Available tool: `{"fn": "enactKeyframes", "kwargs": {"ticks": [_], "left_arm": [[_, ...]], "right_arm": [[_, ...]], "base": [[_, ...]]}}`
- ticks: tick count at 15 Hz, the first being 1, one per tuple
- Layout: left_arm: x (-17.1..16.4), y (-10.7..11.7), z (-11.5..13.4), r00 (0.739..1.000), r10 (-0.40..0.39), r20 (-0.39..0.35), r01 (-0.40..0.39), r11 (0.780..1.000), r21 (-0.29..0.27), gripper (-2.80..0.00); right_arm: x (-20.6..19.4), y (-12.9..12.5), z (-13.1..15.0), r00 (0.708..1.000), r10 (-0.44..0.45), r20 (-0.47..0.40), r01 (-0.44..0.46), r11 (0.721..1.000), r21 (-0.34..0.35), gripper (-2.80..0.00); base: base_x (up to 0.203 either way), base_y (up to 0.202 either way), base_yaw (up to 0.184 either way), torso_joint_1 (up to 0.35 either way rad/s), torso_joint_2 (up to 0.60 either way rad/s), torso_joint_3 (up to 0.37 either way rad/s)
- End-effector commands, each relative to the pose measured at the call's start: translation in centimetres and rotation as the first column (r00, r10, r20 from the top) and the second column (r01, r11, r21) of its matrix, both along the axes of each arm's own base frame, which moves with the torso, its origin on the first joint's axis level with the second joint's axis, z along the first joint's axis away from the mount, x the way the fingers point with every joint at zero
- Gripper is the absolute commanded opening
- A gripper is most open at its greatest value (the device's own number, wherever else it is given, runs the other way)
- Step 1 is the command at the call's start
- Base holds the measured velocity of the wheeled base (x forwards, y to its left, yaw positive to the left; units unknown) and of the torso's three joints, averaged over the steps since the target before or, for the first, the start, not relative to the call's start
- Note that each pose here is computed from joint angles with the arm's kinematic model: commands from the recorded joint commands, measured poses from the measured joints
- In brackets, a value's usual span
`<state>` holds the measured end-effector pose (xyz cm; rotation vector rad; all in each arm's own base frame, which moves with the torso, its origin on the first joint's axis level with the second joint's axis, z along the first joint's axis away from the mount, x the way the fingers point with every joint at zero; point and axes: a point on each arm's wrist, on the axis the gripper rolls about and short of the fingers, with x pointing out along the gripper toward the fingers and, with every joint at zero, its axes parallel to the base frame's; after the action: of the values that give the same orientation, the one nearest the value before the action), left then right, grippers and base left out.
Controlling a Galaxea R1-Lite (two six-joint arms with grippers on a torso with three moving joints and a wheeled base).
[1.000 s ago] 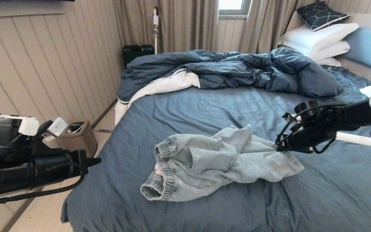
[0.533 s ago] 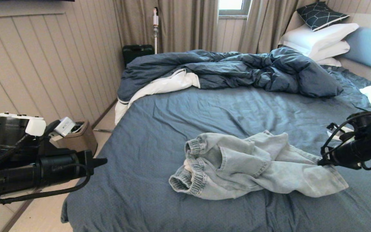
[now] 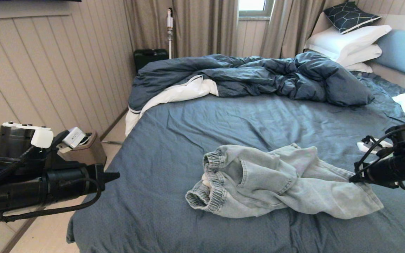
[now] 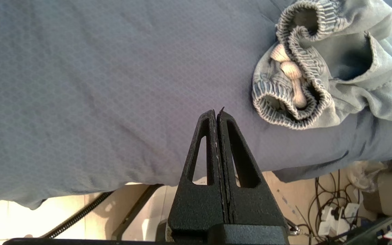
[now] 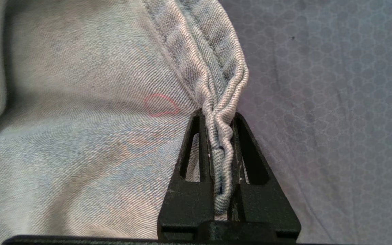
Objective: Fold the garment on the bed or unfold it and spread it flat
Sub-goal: Fold the blue shorts
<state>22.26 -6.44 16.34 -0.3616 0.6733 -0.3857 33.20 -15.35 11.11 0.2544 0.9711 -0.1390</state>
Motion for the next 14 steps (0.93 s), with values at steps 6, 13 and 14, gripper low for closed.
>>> {"fn": "enactKeyframes", "kwargs": {"ticks": [6,13,14], "left_arm": [[0.1,-0.2,0.1,1.0,-0.007,0.004,0.007,1.0,-0.003,-2.8],[2.1,-2.5,1.9,0.999,-0.026,0.019,0.026,1.0,-0.007,-2.8],[2.8,-3.5,2.0,1.0,-0.029,0.009,0.029,1.0,0.012,-2.8]], "right_arm": [[-0.6,-0.1,1.2,0.998,0.005,0.066,-0.004,1.0,-0.012,0.0],[-1.2,5.6,6.7,0.974,0.075,0.212,-0.084,0.996,0.032,-2.8],[-1.2,7.4,7.6,0.967,0.101,0.234,-0.115,0.992,0.046,-2.8]], "base": [[0.0,0.0,0.0,0.0,0.0,0.0],[0.0,0.0,0.0,0.0,0.0,0.0],[0.0,0.0,0.0,0.0,0.0,0.0]]}}
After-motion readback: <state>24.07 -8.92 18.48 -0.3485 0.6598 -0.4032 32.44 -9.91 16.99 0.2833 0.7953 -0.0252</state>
